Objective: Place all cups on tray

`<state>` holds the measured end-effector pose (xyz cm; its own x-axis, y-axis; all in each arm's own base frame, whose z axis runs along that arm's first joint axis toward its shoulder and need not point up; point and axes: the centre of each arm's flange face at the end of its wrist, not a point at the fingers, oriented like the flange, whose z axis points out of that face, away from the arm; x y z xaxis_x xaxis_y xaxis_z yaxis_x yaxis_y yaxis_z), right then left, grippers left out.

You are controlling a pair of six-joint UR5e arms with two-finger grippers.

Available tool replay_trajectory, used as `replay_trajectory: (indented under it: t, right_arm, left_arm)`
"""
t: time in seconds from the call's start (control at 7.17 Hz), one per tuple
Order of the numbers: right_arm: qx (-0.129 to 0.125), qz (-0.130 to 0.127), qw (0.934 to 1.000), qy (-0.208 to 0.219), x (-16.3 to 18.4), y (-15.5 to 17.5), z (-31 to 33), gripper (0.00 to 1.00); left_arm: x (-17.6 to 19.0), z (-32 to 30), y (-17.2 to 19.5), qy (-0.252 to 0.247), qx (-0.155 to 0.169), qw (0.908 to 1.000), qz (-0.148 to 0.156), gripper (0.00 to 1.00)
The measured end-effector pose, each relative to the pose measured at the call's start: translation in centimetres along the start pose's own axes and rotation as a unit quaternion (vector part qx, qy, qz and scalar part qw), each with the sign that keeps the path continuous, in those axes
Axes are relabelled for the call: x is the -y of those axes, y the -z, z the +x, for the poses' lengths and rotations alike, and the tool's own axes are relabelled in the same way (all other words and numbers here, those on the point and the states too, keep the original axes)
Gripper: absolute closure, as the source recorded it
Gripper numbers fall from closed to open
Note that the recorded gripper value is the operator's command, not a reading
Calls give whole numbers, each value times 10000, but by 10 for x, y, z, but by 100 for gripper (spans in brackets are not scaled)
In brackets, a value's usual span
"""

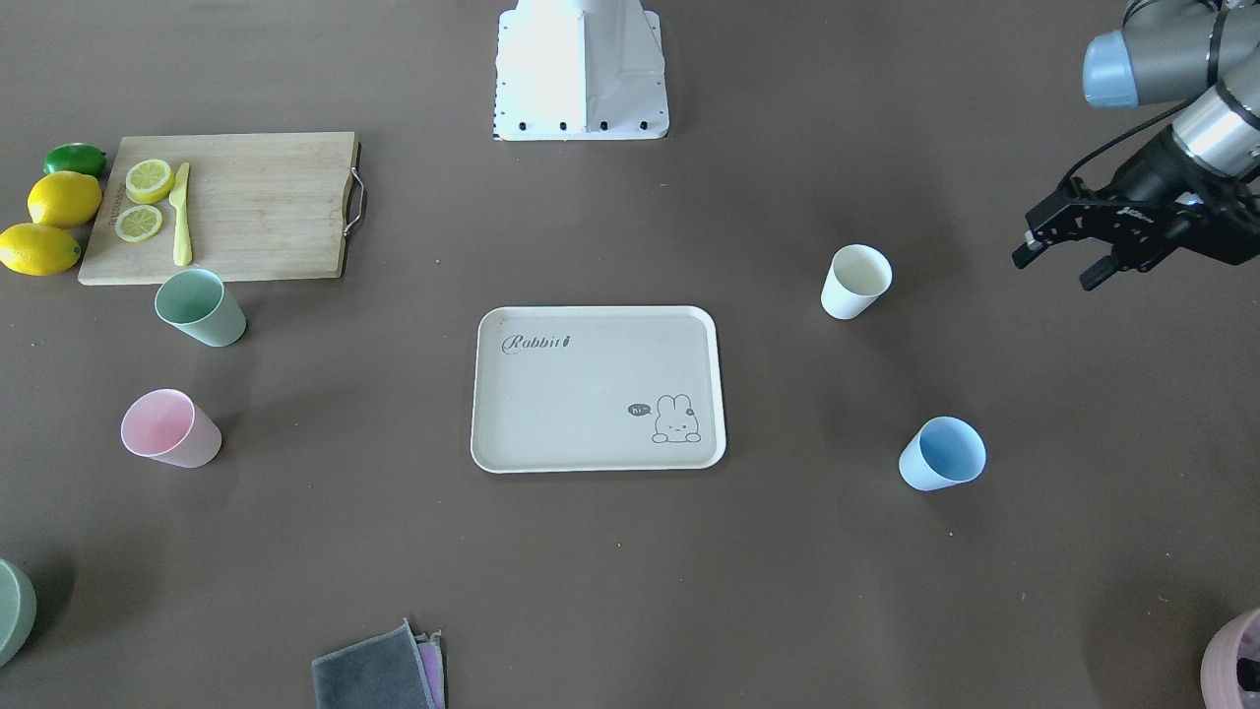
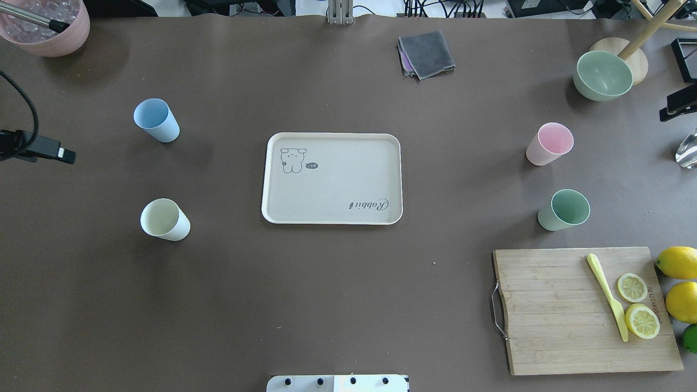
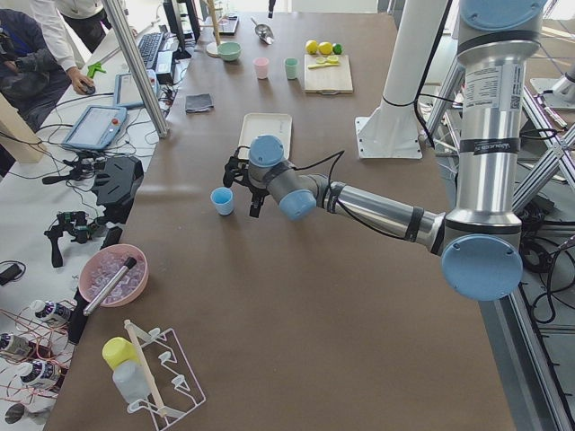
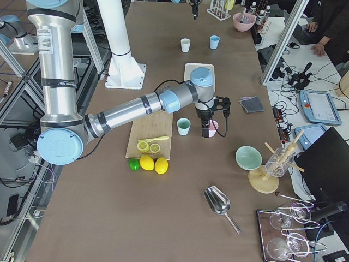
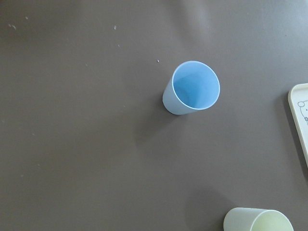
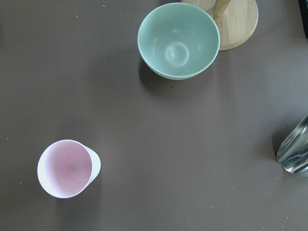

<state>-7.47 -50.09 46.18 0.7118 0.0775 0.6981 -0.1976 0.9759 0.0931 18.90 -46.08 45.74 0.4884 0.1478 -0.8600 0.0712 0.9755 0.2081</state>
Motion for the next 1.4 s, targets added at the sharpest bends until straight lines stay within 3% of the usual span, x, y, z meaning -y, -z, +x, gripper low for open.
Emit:
replay_trajectory:
  t: [0.28,0.42,0.56,0.7,1.4]
  right_arm:
    - [8,31,10000,-42,-6,-10,-5,0]
    - [3,30,10000,-31,-8,-11,-3,0]
    - [-1,29,10000,-26,-9,-12,-3,0]
    - [-2,28,10000,-23,-9,-12,-3,0]
    - [-10,24,10000,-23,-9,-13,-2,0]
  left_arm:
    - [-32,51,-68,145,231,9996,-58,2]
    - [-44,68,-89,131,293,9995,-71,12]
    - [-50,76,-100,128,325,9994,-85,65]
    - [-54,79,-107,104,355,9993,-104,97]
    - [-60,106,-116,-113,221,9995,-186,100]
